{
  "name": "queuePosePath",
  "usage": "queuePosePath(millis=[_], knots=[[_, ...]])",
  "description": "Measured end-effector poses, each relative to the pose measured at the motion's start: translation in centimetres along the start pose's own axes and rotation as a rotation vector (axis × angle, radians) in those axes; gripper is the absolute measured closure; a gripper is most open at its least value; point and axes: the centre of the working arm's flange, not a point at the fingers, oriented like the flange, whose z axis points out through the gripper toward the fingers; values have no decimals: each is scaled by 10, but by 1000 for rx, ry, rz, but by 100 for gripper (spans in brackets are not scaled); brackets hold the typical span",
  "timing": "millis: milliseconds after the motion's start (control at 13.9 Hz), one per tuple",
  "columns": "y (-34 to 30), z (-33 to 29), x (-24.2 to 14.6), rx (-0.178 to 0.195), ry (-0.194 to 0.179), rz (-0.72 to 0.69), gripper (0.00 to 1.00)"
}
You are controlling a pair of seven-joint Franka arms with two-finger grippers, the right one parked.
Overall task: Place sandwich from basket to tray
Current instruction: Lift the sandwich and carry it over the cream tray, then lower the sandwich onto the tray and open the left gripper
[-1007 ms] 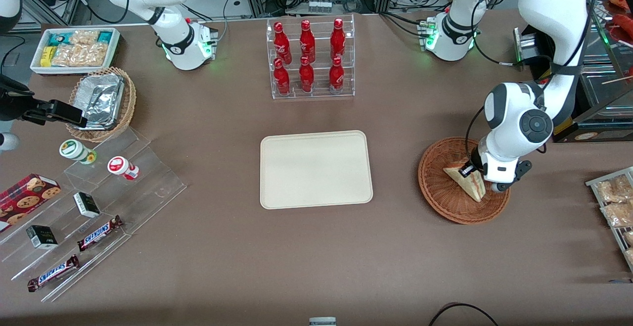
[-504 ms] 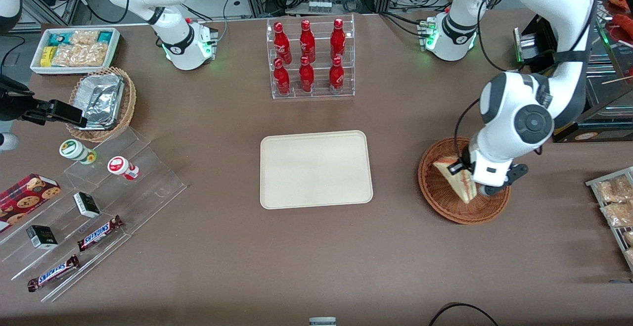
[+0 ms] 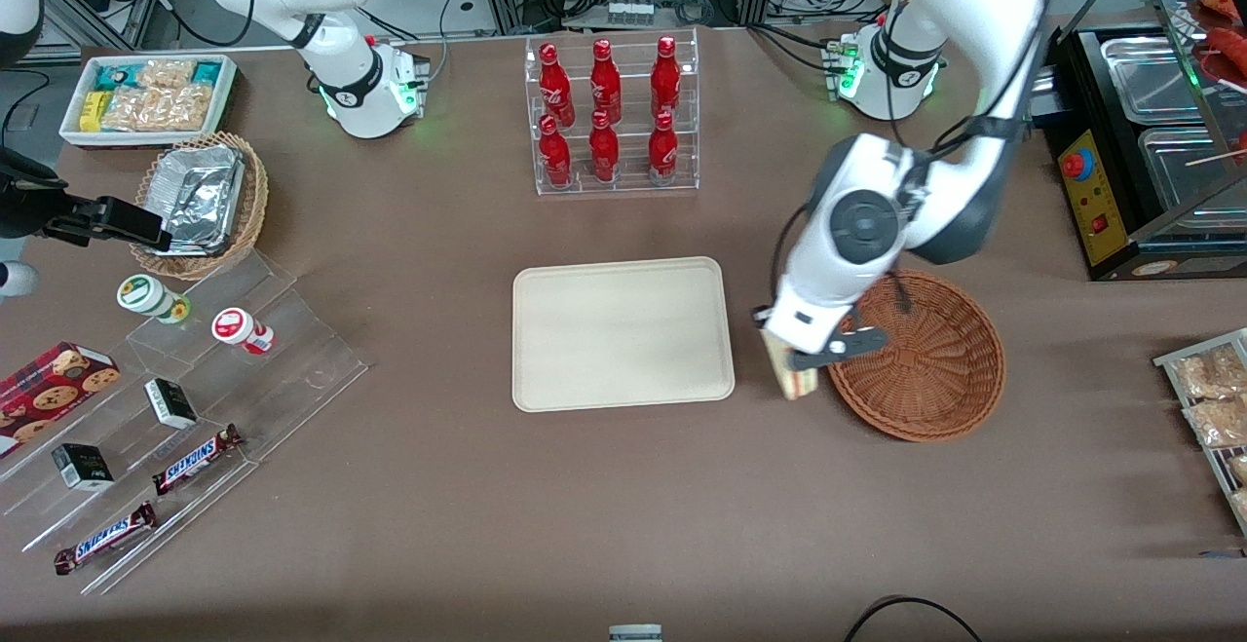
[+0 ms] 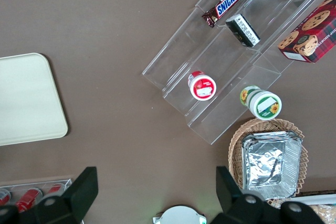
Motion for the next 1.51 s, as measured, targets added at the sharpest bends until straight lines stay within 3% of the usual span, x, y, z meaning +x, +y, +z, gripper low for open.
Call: queuePosePath(millis=[647,1007,1511], knots=[[131,40,-35,-16,11,139,85],[173,60,-47,-5,-31,113,85],[193,74,-68,7,-51,99,85]])
